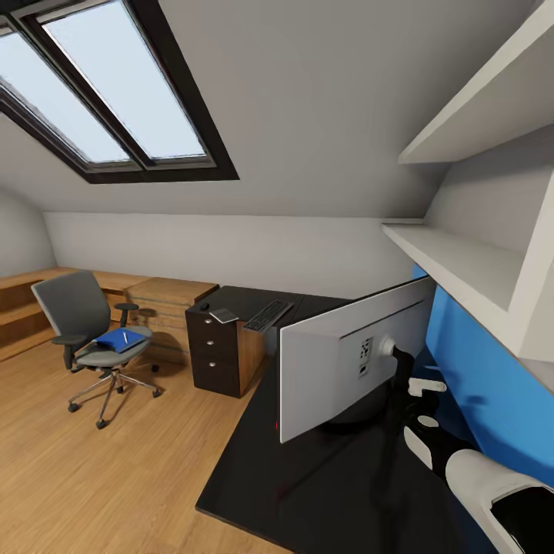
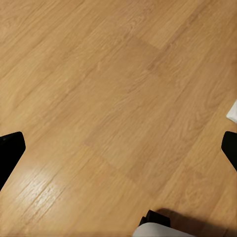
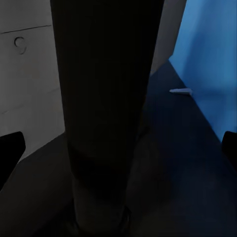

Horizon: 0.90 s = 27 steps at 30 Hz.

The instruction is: In the bedroom, organize the workspace by keeping the computer under the desk, ensuring the monitor is on the desk, placing the keyboard on the desk next to the monitor, placing the mouse on the desk next to the keyboard, moving the folder from the swivel chair onto the desk next to the mouse, stacking the notebook on top of the folder with the pen on top of the notebook, and positioning the swivel chair next to the desk.

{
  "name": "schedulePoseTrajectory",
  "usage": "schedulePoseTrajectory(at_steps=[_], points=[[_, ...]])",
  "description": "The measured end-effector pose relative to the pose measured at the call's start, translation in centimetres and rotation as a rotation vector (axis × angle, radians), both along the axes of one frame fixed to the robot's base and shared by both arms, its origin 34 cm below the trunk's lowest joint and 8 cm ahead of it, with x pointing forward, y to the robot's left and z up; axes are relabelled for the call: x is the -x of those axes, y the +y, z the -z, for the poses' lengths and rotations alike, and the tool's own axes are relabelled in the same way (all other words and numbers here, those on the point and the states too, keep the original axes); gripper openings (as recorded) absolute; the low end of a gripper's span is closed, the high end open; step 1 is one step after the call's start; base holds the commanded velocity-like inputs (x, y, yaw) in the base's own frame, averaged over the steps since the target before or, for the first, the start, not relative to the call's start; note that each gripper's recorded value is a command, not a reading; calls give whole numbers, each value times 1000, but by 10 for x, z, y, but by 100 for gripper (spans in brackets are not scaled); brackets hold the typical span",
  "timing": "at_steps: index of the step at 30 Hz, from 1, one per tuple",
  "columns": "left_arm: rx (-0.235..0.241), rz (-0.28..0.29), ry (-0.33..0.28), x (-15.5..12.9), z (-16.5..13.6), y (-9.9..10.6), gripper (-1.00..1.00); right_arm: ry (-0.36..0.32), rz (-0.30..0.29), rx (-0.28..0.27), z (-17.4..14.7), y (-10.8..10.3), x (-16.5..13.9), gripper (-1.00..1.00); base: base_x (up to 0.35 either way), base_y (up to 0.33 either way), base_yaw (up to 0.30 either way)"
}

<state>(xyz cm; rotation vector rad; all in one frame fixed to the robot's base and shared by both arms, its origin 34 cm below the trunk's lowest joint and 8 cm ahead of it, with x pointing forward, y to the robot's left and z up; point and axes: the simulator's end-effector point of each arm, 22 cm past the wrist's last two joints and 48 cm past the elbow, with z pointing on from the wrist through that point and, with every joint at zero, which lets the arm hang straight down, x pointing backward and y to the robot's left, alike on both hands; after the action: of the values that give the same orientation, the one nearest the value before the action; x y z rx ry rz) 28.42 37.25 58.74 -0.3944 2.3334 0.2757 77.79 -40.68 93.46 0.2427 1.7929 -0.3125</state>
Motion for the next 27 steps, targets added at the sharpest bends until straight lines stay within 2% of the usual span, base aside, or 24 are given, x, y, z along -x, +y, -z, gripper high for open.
schedulePoseTrajectory(at_steps=[14, 27], points=[[0, -2, 2, 0, 0, 0, 100, -1, 3, -1, 0, 0, 0, 100, -282, 17, 0], [-2, -9, 4, 1, 0, 2, 100, -4, -1, -4, -1, 3, -1, 100, -293, 186, 0]])
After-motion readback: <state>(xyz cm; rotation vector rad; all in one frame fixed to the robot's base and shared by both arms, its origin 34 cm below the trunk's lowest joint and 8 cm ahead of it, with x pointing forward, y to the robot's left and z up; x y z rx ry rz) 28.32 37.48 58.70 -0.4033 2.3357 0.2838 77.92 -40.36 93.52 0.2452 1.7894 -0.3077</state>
